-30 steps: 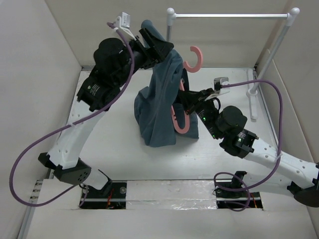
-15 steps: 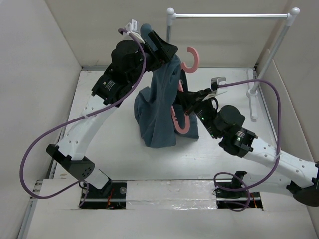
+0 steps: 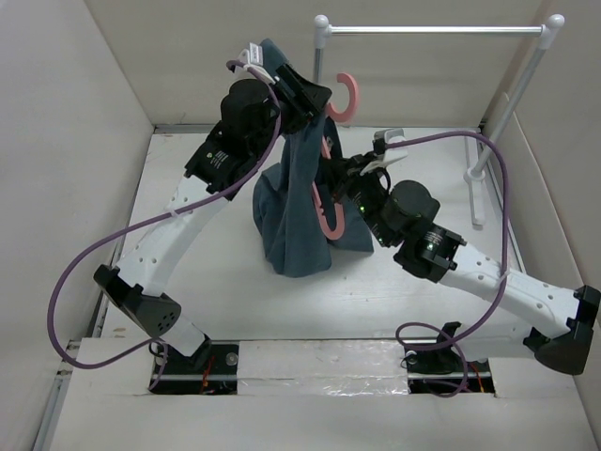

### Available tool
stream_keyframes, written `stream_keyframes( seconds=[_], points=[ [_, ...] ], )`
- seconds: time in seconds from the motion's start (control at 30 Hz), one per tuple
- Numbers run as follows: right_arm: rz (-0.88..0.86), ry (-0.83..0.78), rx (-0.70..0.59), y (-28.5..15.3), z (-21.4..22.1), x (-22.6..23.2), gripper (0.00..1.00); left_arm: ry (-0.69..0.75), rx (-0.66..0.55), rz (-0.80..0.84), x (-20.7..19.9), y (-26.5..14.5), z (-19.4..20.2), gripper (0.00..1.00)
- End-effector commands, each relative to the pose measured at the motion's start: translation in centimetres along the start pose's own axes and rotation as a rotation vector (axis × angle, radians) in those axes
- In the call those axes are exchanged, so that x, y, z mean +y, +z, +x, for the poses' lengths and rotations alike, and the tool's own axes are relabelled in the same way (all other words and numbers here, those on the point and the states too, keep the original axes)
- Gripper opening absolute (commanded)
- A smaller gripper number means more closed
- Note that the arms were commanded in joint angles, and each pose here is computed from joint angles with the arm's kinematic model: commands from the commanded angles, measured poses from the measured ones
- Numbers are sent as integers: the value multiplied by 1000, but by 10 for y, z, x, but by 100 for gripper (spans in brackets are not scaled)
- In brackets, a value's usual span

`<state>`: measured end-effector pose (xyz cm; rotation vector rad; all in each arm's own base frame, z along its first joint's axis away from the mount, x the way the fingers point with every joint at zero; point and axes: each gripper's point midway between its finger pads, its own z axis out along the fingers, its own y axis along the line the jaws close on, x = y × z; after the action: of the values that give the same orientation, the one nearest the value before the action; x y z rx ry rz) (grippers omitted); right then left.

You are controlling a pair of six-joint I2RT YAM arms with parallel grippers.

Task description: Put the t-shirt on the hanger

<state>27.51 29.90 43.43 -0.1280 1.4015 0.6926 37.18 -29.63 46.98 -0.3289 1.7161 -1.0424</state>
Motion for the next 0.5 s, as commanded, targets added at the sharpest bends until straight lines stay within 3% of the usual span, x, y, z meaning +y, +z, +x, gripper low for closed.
stream_keyframes(
  seconds=[0.0,0.03,0.07,0.23,0.43,0.47],
  points=[
    [-84,72,-180,1,-71,26,0,-30,-1,107,-27,-10,-4,53],
    [-85,68,-165,5,-65,27,0,-38,4,116,-28,-12,-3,49],
    [-87,70,-157,5,-61,27,0,-42,6,134,-31,-13,-2,36],
    [-93,99,-126,5,-47,28,0,-60,2,133,-26,-21,0,0],
    [-90,148,-88,-5,-38,21,0,-87,-13,137,-23,-32,-3,0],
    [-85,154,-82,-7,-37,16,4,-92,-23,149,-26,-35,-6,0]
  ],
)
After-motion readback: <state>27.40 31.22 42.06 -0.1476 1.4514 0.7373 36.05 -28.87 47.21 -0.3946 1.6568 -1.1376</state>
